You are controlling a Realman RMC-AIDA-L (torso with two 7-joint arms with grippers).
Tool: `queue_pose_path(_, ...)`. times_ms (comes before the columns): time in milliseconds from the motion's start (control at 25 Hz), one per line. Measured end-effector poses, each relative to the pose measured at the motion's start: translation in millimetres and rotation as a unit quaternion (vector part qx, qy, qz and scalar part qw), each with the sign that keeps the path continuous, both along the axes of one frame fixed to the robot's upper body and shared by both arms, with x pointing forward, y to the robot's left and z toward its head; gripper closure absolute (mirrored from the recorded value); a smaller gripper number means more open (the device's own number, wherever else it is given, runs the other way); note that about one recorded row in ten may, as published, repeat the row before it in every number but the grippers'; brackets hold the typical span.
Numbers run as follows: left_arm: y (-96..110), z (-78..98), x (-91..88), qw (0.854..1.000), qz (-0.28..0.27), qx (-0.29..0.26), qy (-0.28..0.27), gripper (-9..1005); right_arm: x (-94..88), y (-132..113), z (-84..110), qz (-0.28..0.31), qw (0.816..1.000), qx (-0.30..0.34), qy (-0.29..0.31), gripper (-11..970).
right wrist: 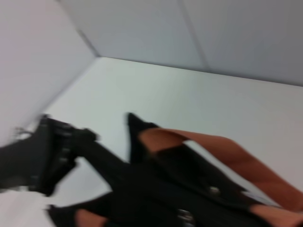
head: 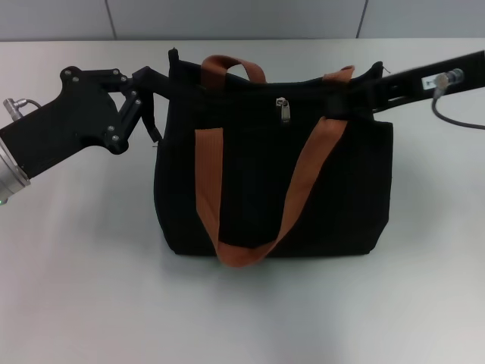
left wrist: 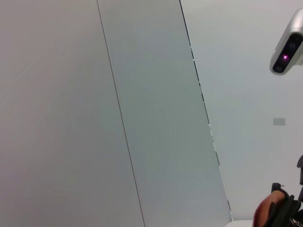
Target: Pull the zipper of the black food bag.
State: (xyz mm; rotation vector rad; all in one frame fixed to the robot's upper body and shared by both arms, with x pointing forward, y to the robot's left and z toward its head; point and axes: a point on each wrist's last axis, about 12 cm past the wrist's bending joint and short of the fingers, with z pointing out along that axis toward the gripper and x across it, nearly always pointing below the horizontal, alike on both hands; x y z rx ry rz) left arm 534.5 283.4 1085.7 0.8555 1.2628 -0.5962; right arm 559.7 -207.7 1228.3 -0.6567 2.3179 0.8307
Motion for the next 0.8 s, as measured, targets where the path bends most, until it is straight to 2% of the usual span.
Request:
queue_pose_path(120,-0.9,0.1,0.3,1.0,-0.001,-0.001,0.0,966,1.8,6.6,1.4,0.023,0.999,0.033,0.008,906)
queue_pose_path(440,-5.2,2.6,3.9,1.0,-0.007,-0.004,-0.003,966,13.5,16.9,-6.2,0.035,0.998,0.053,0.031,852)
queue_pose_path(680,-6.0,4.0,5.3,1.0,-0.008,-0.006,-0.002,966,19.5,21.9,-12.1,0.036,0.997,0.053,0.048,673)
queue_pose_path(800,-6.9,6.2,7.2,1.0,-0.01,-0.011,-0.001,966,21.0,22.5,-13.0,0.034,0.997,0.049,0.048,633)
